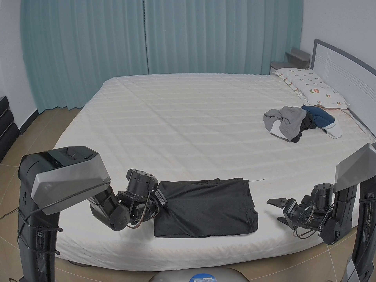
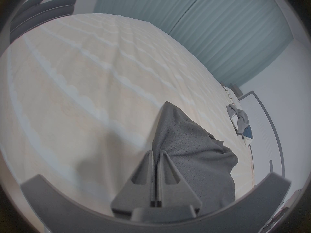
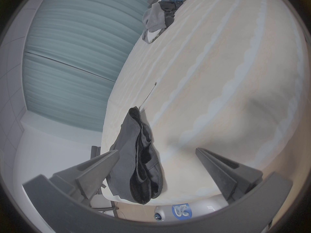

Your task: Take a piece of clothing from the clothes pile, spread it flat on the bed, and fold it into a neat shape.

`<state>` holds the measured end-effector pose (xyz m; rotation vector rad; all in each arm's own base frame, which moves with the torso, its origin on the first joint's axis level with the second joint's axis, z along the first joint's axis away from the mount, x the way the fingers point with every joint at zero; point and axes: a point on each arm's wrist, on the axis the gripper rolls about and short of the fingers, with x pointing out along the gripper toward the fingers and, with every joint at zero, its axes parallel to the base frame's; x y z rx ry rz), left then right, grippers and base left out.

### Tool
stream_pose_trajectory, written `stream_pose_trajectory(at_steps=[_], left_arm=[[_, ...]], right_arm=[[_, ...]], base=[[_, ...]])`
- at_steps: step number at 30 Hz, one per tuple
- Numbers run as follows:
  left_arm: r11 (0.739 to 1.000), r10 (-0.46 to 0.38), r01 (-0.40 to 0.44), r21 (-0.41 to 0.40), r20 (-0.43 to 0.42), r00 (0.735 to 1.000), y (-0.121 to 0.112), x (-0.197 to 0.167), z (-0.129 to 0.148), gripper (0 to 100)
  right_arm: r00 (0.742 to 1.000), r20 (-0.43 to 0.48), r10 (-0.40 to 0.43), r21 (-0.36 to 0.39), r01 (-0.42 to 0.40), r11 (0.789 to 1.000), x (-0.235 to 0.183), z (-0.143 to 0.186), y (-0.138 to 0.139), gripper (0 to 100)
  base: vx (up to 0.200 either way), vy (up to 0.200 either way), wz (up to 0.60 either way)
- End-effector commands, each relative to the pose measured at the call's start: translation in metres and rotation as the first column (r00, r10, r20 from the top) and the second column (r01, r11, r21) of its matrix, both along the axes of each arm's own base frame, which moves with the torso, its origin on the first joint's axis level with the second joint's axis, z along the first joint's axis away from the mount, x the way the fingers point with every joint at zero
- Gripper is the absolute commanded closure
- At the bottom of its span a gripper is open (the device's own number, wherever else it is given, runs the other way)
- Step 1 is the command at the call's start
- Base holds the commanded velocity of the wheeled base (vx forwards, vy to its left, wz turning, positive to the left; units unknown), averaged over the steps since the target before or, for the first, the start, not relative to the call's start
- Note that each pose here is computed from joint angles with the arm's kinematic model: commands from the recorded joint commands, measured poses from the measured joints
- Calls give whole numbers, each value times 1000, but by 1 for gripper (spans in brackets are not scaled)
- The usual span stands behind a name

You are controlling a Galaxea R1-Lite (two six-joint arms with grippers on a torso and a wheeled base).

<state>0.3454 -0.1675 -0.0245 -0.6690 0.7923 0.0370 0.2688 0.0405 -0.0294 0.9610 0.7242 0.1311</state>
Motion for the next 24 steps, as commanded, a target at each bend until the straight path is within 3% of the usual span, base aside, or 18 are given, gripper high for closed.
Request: stream_pose_trajectory(at_steps=[1,6,19,20,24], left_arm=[[1000,0,0,-3,3,1000,1,-2,4,100],[1000,-1,1,4,-6,1000,2,-6,4,100],[1000,-16,16,11,-23,1000,1,-15,4,100],[1000,-15,15,9,-22,1000,1,-15,5,0],[1000,-23,24,16,-33,999,0,-20,3,0]], right_arm=[[1000,10,1,2,-1,1000,1,0,0,0],[1000,10,1,2,-1,1000,1,0,0,0],[1000,10,1,2,-1,1000,1,0,0,0],[1000,10,1,2,-1,1000,1,0,0,0],[1000,11,1,0,-1,1000,0,1,0,0]], base=[[0,200,0],[0,200,0],[0,0,0],[0,0,0],[0,0,0]])
